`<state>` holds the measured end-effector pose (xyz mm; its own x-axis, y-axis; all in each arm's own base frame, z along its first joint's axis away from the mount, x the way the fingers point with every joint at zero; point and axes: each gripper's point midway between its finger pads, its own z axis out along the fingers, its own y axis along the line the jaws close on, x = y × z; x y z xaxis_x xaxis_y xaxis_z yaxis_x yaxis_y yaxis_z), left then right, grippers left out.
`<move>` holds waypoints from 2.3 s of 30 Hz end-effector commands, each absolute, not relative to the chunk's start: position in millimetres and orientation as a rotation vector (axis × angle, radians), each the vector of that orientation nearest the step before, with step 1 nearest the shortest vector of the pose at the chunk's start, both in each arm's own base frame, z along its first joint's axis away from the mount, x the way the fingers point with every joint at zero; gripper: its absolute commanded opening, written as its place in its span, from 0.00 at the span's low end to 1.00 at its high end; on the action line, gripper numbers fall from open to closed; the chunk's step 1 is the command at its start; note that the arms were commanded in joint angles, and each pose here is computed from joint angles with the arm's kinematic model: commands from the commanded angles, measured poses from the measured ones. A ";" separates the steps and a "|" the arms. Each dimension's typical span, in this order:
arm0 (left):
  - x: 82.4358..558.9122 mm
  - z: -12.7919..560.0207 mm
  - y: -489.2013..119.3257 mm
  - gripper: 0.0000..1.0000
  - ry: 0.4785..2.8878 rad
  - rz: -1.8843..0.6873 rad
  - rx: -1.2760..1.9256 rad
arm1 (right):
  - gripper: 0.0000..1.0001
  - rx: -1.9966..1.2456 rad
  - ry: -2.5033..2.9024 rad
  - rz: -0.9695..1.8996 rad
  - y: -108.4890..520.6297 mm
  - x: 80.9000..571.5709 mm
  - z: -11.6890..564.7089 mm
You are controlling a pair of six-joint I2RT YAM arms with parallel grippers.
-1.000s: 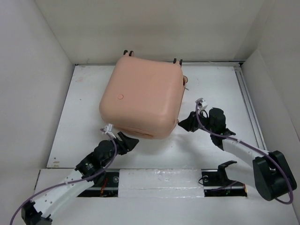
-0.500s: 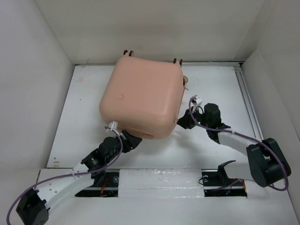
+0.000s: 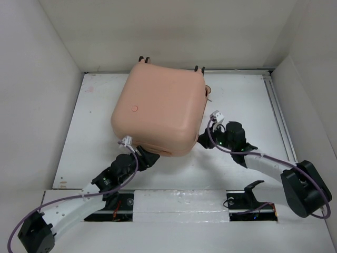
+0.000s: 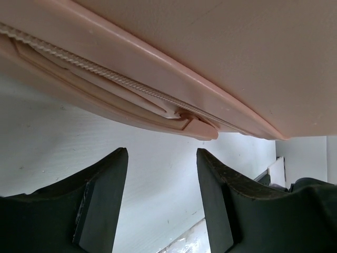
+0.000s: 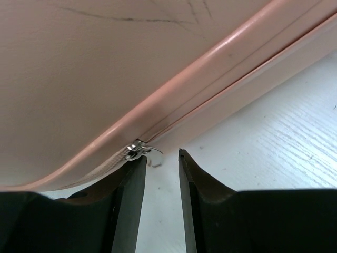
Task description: Pack the luggage
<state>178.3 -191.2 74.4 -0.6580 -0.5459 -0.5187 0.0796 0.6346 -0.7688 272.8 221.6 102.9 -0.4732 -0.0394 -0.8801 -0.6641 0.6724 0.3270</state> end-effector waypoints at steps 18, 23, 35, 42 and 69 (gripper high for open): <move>185.2 88.1 -195.1 0.49 1.957 -1.067 -0.297 | 0.45 -0.705 1.554 1.060 233.2 280.7 162.0; 185.6 87.7 -195.4 0.49 1.958 -1.066 -0.297 | 0.45 -0.745 1.521 1.098 240.8 284.8 165.9; 187.7 84.3 -194.9 0.43 1.973 -1.038 -0.295 | 0.00 -0.833 1.360 1.359 258.9 269.6 166.4; 195.1 89.5 -194.6 0.32 1.945 -1.020 -0.306 | 0.00 -0.724 1.432 1.356 252.1 264.6 153.9; 259.5 144.5 -262.8 0.27 1.861 -1.047 -0.194 | 0.00 -0.562 1.983 1.053 341.5 144.9 101.2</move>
